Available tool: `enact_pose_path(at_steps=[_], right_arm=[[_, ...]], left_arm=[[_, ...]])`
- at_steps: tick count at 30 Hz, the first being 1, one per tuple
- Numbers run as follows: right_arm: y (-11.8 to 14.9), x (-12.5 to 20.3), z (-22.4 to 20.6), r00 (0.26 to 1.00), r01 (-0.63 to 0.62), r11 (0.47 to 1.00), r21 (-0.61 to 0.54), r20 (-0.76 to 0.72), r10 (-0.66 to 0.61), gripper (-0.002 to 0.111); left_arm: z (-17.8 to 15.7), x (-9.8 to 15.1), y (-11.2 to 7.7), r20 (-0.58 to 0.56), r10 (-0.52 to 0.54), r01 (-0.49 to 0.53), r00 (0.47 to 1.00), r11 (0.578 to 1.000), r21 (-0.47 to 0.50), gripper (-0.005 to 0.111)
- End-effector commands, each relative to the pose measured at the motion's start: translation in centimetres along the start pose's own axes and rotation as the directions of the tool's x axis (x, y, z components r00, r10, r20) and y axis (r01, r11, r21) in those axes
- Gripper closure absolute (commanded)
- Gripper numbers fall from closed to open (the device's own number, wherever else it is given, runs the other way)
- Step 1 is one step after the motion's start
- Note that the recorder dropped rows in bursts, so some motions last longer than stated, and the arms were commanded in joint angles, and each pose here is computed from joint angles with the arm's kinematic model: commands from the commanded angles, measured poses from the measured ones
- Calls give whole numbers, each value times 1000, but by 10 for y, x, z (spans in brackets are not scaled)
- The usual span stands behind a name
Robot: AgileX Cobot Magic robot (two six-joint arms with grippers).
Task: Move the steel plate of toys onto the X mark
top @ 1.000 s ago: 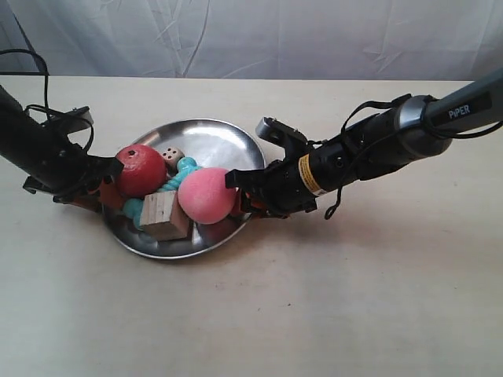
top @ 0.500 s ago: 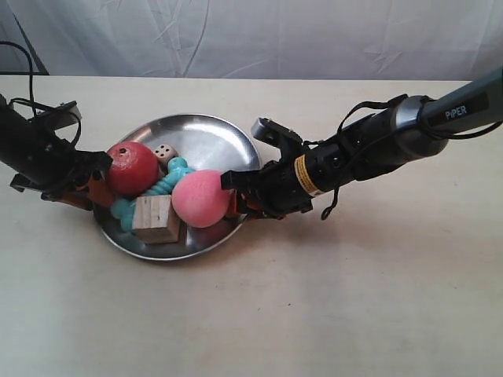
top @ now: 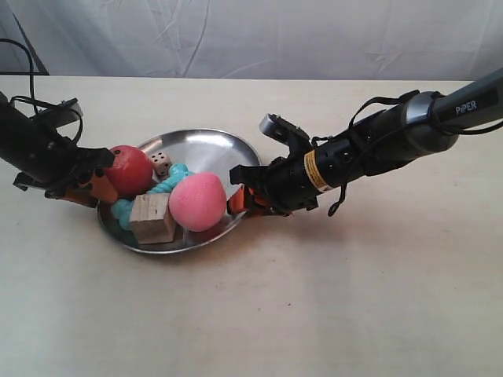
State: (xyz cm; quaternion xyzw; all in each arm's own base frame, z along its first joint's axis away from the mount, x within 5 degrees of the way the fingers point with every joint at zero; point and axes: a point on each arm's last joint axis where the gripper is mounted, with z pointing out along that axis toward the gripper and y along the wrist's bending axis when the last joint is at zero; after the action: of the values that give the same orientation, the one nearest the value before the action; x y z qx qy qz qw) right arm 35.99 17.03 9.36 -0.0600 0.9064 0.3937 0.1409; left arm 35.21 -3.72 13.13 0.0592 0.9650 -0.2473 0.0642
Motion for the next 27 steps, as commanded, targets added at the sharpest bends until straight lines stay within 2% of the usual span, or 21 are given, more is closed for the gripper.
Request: enact_pose_path(at_steps=[1, 9, 17, 27], right_arm=[[1, -3, -4, 1000, 11, 1000, 27, 1, -11, 75], [-5, -5, -7, 1000, 20, 998, 54, 8, -20, 75], [-21, -15, -29, 999, -31, 999, 21, 39, 30, 75], [-27, -17, -37, 998, -51, 999, -5, 41, 51, 75]], left_arm=[[-3, 0, -2, 7, 7, -7, 1000, 1000, -5, 70], [-3, 0, -1, 5, 10, -10, 1000, 1000, -7, 70], [-3, 1, -2, -7, 12, -12, 1000, 1000, -1, 70], [-9, 5, -3, -39, 40, -41, 998, 999, -31, 70]])
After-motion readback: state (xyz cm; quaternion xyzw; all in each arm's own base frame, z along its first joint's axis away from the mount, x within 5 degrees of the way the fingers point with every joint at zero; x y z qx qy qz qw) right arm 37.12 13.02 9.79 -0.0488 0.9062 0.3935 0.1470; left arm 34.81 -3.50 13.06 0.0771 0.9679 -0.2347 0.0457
